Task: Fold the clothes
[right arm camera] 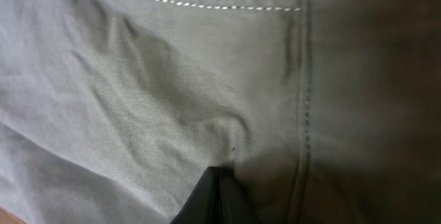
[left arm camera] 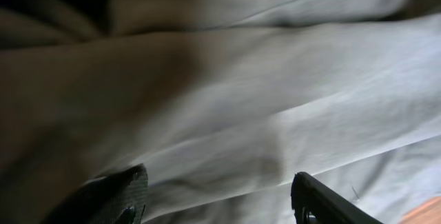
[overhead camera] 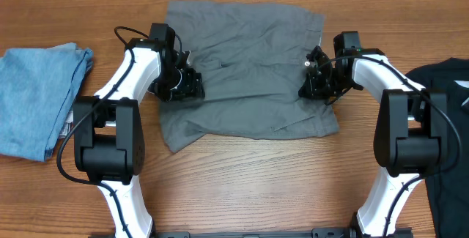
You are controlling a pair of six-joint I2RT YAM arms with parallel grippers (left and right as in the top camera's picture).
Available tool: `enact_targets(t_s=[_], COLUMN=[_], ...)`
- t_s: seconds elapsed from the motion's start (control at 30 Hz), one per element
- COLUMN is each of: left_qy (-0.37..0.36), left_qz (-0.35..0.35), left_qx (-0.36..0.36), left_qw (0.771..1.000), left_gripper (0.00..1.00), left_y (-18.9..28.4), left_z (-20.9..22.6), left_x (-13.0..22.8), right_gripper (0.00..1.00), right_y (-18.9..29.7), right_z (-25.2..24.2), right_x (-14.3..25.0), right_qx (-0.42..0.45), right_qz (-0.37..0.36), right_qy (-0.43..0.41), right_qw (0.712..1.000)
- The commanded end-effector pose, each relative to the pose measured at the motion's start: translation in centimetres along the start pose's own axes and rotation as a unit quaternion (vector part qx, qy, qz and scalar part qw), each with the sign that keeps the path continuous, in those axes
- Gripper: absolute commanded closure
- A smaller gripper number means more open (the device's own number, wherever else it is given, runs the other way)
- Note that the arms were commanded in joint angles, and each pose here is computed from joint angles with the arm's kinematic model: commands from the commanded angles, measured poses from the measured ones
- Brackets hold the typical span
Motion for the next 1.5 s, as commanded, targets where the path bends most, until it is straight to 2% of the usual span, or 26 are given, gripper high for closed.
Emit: enact_targets(t_s=[0.0, 0.03, 0.07, 0.13, 0.2, 0.3, 0.33, 0.43, 0.63, 0.77, 0.87, 1.03, 1.13, 1.3, 1.47], left_qy=[-0.019, -0.020, -0.021, -0.031, -0.039, -0.028, -0.033, -0.033, 0.016, 0.027, 0.033, 0.059, 0.048, 0.064, 0.082], left_qz=[-0.003, -0.007, -0.009, -0.013, -0.040, -0.084, -0.097, -0.085, -0.045, -0.024, 0.002, 0.053, 0.037, 0.040, 0.047], left_qx=[-0.068, -0.078, -0.063, -0.003, 0.026, 0.019, 0.025, 0.018, -0.042, -0.055, -0.073, -0.100, -0.096, -0.115, -0.134], left_qw=[0.997, 0.997, 0.998, 0.999, 0.998, 0.996, 0.994, 0.996, 0.998, 0.998, 0.997, 0.992, 0.994, 0.990, 0.986], left_gripper=[0.29, 0.29, 0.30, 0.26, 0.24, 0.21, 0.16, 0.07, 0.08, 0.07, 0.03, 0.01, 0.00, 0.00, 0.00], left_y=[-0.8, -0.7, -0.3, 1.3, 4.9, 11.1, 12.9, 15.4, 15.9, 17.1, 15.5, 8.1, 4.0, 1.2, 0.1], left_z=[1.2, 1.3, 0.8, -0.9, -2.8, -4.4, -4.8, -4.6, -3.3, -3.1, -3.4, -1.8, -0.8, 1.0, 2.0], left_x=[0.1, 0.0, -0.2, -0.8, -1.5, -0.8, 0.0, 2.6, 4.7, 6.9, 8.2, 9.4, 9.4, 10.4, 11.2], right_gripper=[0.96, 0.96, 0.91, 0.81, 0.74, 0.64, 0.60, 0.51, 0.43, 0.36, 0.36, 0.35, 0.32, 0.27, 0.30], right_y=[0.9, 1.0, 1.1, 1.4, 2.2, 4.6, 6.0, 9.2, 13.4, 14.9, 13.2, 8.3, 6.8, 6.0, 4.8], right_z=[-2.7, -2.9, -2.9, -2.6, -1.7, -0.1, 0.4, 1.4, 2.1, 2.2, 2.0, 0.7, -0.9, -1.4, -1.3], right_x=[1.7, 1.6, 1.4, 0.5, -0.8, -3.0, -3.8, -4.0, -1.4, 0.2, 1.8, 5.4, 7.3, 7.8, 8.3], right_qx=[0.053, 0.050, 0.050, 0.032, -0.029, -0.103, -0.105, -0.081, 0.043, 0.132, 0.131, 0.129, 0.221, 0.234, 0.203], right_qz=[0.013, 0.008, 0.000, -0.019, -0.055, -0.091, -0.092, -0.065, -0.007, 0.022, 0.058, 0.093, 0.095, 0.086, 0.081], right_qy=[-0.035, -0.038, -0.049, -0.047, -0.037, -0.028, -0.027, -0.055, -0.140, -0.266, -0.305, -0.350, -0.394, -0.390, -0.392], right_qw=[0.998, 0.998, 0.998, 0.998, 0.997, 0.990, 0.990, 0.993, 0.989, 0.955, 0.941, 0.923, 0.887, 0.886, 0.894])
Point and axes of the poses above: each gripper's point midway between its finger pads, its own y axis back along the fingers, its own z axis along the line the jaws close on, x = y × z, the point moved 10 cm from there along y, back along the fingers, and after that the axes turned 15 degrees about y, right-handed, at the moved point
